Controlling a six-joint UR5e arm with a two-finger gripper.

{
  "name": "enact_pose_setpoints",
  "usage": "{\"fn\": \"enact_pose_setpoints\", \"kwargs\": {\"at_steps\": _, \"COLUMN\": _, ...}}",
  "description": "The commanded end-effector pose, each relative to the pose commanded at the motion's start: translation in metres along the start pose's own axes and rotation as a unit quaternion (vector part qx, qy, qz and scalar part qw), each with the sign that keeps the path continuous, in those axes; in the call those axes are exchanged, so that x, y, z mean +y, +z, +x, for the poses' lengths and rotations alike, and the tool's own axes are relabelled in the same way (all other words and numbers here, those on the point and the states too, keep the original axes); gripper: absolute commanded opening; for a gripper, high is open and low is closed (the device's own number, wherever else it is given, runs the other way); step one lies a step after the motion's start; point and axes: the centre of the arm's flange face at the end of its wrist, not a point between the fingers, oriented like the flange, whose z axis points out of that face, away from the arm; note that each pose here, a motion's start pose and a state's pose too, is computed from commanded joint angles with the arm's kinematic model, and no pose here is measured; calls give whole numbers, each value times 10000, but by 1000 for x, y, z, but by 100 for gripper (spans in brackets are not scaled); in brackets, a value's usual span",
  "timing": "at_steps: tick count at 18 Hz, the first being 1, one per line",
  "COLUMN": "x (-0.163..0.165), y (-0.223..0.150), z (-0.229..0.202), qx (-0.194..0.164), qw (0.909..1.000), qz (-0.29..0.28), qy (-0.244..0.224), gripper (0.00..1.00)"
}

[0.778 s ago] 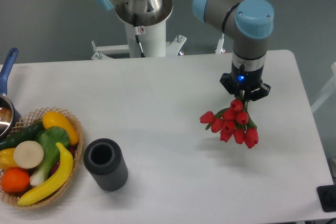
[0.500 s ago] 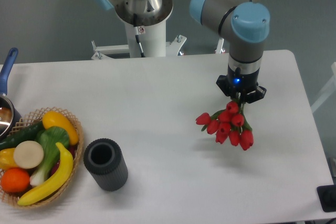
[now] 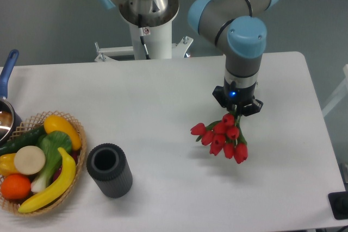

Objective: Place the flowers on the table

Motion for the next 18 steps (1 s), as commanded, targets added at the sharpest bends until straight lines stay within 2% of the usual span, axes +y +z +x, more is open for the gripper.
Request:
{"fn": "enact_pose_setpoints", "kwargs": {"at_steps": 2, "x": -5, "y": 8, "z": 3, "qx": 68, "qw": 10000, "qz": -4, "qy": 14, "gripper": 56}}
{"fn": "enact_pose_setpoints", "kwargs": {"at_steps": 4, "x": -13, "y": 12, "z": 8, "qx": 86, "qw": 10000, "qz": -21, "qy": 44, "gripper": 100}}
{"fn": "enact_pose_setpoints", "kwargs": {"at_steps": 10, "x": -12, "y": 0, "z": 2, "qx": -54, "qw": 9998, "qz": 27, "qy": -176, "gripper": 100}}
{"fn": "enact_pose_setpoints", "kwargs": {"at_steps": 18, "x": 44, "y": -15, "z": -51, "qx": -454, "qw": 9969, "qz": 171, "qy": -615, "gripper": 100}}
